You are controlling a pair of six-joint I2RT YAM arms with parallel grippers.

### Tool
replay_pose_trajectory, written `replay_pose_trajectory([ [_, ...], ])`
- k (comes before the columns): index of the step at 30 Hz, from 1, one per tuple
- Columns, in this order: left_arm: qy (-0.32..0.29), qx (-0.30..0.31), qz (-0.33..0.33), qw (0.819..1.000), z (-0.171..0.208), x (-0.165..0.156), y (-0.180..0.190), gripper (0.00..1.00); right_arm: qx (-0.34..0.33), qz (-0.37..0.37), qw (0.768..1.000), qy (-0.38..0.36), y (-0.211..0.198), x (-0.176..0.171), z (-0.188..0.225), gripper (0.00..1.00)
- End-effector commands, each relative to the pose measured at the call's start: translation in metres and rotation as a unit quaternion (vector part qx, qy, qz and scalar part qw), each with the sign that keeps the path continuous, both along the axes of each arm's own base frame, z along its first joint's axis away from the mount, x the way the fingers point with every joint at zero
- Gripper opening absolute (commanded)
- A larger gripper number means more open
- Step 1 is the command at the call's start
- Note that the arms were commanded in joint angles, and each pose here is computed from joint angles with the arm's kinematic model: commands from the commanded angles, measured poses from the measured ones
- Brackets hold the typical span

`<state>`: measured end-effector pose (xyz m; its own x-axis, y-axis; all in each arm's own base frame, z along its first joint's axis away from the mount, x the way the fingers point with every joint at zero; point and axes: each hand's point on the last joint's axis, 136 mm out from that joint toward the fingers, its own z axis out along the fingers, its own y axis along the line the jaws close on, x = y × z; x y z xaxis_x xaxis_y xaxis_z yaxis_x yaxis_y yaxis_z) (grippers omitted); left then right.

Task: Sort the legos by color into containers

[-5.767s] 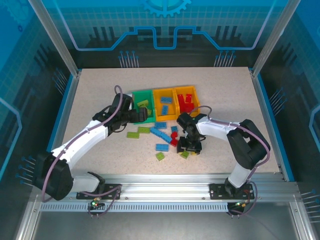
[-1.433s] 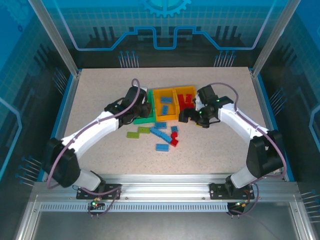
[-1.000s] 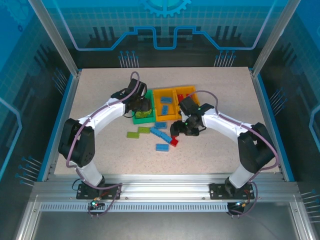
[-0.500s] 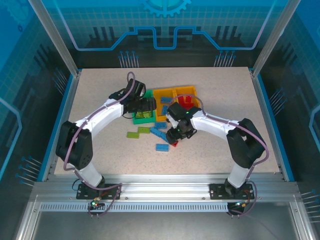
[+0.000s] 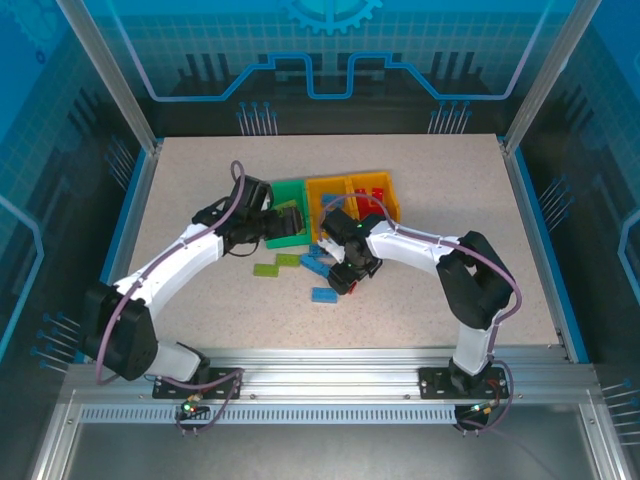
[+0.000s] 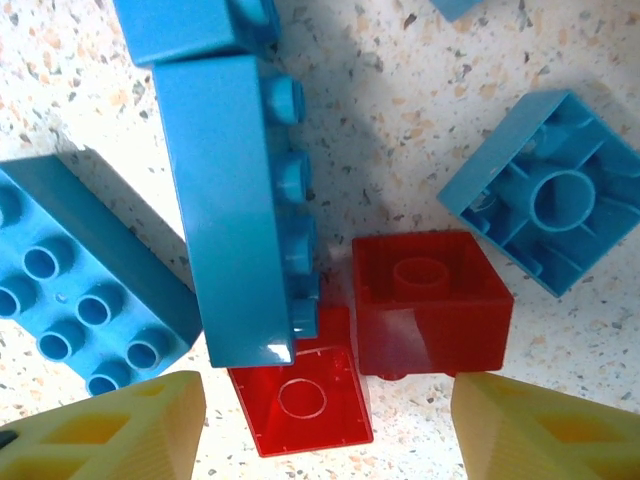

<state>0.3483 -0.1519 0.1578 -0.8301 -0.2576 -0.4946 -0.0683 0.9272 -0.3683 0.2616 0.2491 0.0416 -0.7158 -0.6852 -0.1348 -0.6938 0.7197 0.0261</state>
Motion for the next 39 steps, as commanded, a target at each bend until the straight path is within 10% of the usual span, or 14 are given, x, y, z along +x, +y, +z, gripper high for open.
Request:
replay_pose_trajectory([
  [1,-0.002,-0.009,0.017,1.000,0.005,-0.008,0.009,0.99,-0.020,0.026,0.999,0.027,-0.004,-0.013,-0.010,0.66],
  [20,0.005,-0.011,0.030,0.999,-0.005,-0.028,0.019,0.99,-0.021,0.040,0.999,0.015,0.009,-0.017,-0.016,0.68],
  [39,0.016,-0.003,0.032,0.999,-0.016,-0.036,0.024,0.99,0.002,0.009,1.000,-0.028,0.006,-0.014,0.024,0.32],
])
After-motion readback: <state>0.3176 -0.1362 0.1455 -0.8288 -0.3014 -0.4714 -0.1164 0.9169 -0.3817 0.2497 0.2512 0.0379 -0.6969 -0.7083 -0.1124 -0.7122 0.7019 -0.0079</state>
